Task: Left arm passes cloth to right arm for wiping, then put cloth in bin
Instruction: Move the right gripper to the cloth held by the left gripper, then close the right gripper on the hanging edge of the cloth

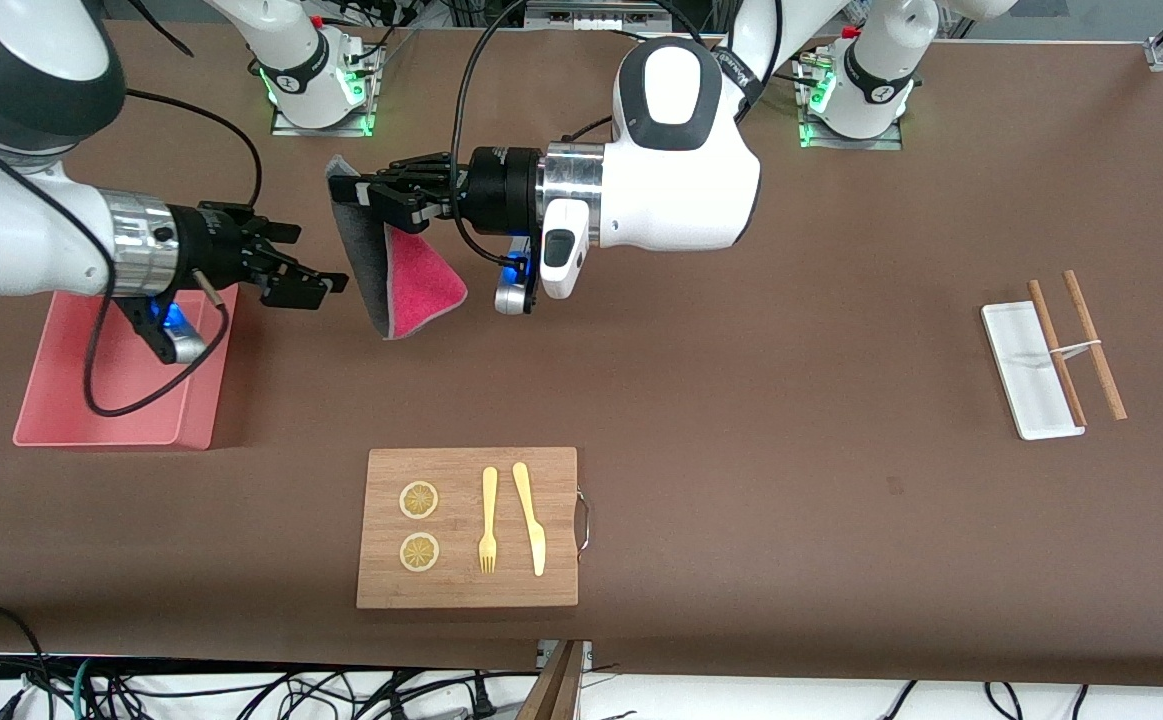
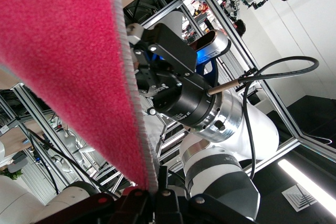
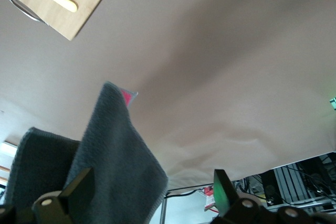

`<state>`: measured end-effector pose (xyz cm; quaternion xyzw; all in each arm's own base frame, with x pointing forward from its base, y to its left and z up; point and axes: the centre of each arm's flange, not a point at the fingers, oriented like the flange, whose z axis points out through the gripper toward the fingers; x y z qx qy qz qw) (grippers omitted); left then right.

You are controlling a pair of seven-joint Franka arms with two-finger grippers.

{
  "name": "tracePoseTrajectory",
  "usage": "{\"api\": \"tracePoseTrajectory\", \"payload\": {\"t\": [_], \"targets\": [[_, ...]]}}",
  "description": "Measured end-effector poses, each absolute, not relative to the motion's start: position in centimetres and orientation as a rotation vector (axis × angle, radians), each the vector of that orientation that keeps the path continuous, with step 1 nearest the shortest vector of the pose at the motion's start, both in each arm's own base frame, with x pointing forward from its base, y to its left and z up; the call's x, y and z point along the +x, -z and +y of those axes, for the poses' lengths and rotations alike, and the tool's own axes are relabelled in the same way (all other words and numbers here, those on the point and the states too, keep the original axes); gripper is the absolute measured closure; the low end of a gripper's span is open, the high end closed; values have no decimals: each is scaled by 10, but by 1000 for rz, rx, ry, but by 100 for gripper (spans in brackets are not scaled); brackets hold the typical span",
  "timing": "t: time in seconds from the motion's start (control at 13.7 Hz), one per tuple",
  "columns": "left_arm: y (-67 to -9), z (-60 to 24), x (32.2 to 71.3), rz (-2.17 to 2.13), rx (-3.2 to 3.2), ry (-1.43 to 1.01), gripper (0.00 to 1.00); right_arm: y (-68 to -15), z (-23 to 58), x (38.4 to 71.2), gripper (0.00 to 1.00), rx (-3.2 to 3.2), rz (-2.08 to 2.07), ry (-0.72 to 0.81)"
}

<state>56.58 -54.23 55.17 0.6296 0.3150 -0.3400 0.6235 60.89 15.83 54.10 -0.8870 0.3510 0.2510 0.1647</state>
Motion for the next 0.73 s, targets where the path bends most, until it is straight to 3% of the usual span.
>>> {"api": "tracePoseTrajectory", "payload": {"t": [0.73], "targets": [[-550, -540, 568, 728, 1448, 774, 98, -536, 181, 626, 0, -2438, 998, -637]]}}
